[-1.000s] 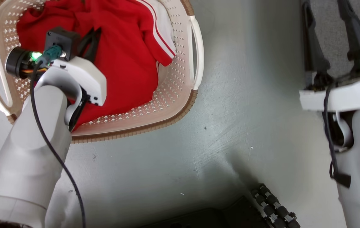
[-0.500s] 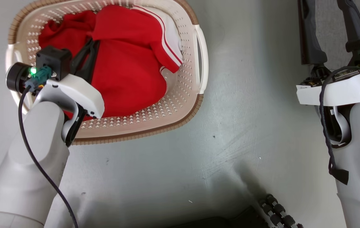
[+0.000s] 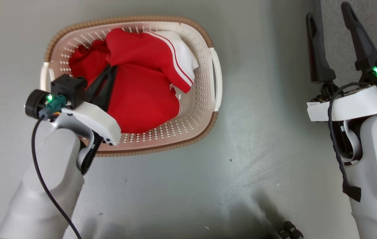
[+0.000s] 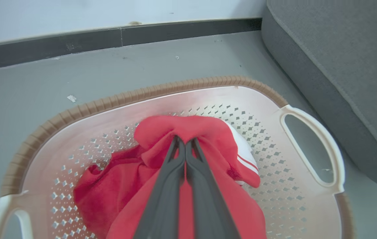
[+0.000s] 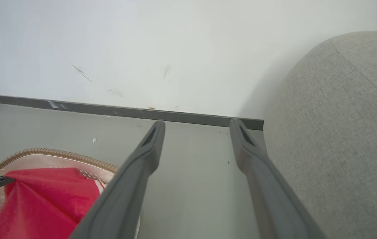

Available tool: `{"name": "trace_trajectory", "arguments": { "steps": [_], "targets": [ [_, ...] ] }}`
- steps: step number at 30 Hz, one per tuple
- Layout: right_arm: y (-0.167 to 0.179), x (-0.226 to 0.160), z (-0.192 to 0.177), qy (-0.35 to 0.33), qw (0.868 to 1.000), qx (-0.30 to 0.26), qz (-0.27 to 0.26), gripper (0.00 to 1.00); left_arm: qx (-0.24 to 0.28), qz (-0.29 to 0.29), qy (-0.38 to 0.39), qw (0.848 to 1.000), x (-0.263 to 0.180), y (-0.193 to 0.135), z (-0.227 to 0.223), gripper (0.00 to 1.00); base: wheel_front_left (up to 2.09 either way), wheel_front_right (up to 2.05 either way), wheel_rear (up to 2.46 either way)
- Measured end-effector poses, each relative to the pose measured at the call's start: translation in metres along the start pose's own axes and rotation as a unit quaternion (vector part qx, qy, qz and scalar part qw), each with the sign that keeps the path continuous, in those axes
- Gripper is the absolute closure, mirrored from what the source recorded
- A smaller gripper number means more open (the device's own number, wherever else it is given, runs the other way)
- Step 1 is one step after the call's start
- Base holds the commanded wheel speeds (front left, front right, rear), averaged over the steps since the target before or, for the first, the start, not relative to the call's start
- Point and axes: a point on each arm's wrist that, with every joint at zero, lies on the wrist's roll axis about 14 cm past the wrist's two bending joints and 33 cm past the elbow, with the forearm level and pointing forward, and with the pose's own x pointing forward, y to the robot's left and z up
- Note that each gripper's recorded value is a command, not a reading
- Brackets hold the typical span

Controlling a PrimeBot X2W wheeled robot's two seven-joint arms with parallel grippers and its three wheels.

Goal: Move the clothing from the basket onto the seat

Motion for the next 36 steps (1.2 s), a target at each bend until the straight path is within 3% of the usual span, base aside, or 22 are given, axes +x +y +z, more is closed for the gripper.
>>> {"name": "trace_trajectory", "arguments": {
  "steps": [36],
  "targets": [
    [0.039,-0.061,0.113,-0.081,0.996,-0.018,0.045,0.0,-0.008,0.022,-0.158,0.987,-0.13,-0.048,0.123,1.0,0.0,0.0,0.0]
  ]
}}
